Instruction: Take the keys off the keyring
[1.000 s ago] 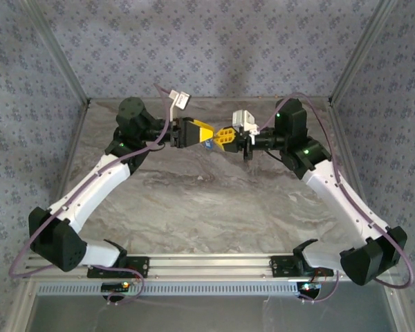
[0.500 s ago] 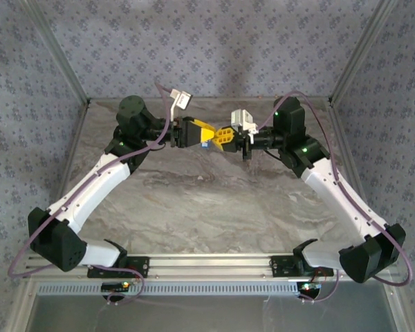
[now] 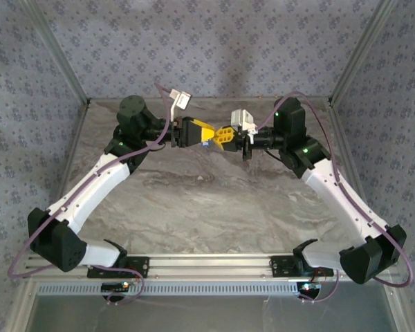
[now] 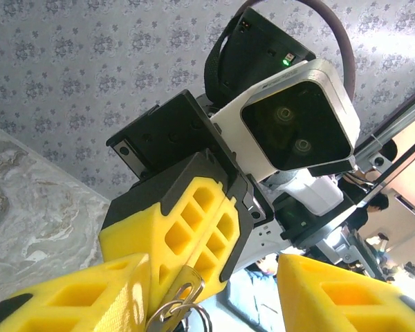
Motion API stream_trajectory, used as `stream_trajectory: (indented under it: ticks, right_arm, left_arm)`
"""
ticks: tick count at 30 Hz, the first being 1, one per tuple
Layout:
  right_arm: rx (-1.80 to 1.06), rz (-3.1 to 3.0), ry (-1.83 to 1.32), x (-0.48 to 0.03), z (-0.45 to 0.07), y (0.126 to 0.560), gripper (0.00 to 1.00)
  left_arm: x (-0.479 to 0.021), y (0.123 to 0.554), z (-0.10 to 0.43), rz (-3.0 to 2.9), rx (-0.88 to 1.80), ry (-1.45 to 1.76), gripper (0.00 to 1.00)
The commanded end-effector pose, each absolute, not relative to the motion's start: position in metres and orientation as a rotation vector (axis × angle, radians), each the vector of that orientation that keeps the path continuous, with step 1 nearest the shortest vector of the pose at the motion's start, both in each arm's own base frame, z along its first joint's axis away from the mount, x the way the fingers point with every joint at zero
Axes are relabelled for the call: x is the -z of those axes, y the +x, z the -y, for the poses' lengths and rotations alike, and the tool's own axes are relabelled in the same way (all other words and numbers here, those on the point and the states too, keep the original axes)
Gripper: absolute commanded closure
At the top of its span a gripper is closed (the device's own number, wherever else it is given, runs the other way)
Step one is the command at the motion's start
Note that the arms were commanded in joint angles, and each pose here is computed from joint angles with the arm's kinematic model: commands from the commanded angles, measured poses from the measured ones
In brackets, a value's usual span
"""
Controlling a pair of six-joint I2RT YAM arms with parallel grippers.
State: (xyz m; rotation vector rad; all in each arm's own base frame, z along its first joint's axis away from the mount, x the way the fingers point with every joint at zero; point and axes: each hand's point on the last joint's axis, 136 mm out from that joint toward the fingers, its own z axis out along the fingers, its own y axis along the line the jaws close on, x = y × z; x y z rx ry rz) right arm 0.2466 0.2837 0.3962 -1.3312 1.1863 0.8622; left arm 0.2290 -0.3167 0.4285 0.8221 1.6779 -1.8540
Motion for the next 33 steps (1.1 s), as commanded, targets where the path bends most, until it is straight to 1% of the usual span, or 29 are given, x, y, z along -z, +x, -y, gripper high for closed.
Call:
stream_trajectory:
  ticks: [1, 12, 27, 28, 29, 30, 33]
  right_arm:
    - [-0.79, -1.213, -1.3, -0.396, -0.277, 0.256, 1.0]
    - [-0.763, -1.234, -1.305, -0.389, -0.275, 0.259, 1.0]
    - [-0.748, -1.208, -1.308, -0.397, -0.278, 0.255, 1.0]
    - [-0.749, -1.203, -1.308, -0.398, -0.278, 0.254, 1.0]
    - [-0.752, -1.2, -1.31, -0.399, -0.278, 0.253, 1.0]
    - [-0.758, -1.195, -1.314, -0.399, -0.279, 0.251, 1.0]
    - [-0.776, -1.172, -1.316, -0.405, -0.279, 0.245, 1.0]
  left_arm:
    - [-0.452, 0.21, 0.307, -1.592, 1.842, 0.902, 0.49]
    - [-0.455, 0.214, 0.301, -1.581, 1.82, 0.876, 0.5]
    - [-0.444, 0.217, 0.298, -1.601, 1.786, 0.853, 0.5]
    - [-0.443, 0.218, 0.297, -1.605, 1.778, 0.846, 0.48]
    - [-0.443, 0.22, 0.296, -1.608, 1.763, 0.833, 0.43]
    - [-0.442, 0.223, 0.293, -1.612, 1.742, 0.814, 0.35]
    - [-0.44, 0.227, 0.286, -1.6, 1.692, 0.79, 0.24]
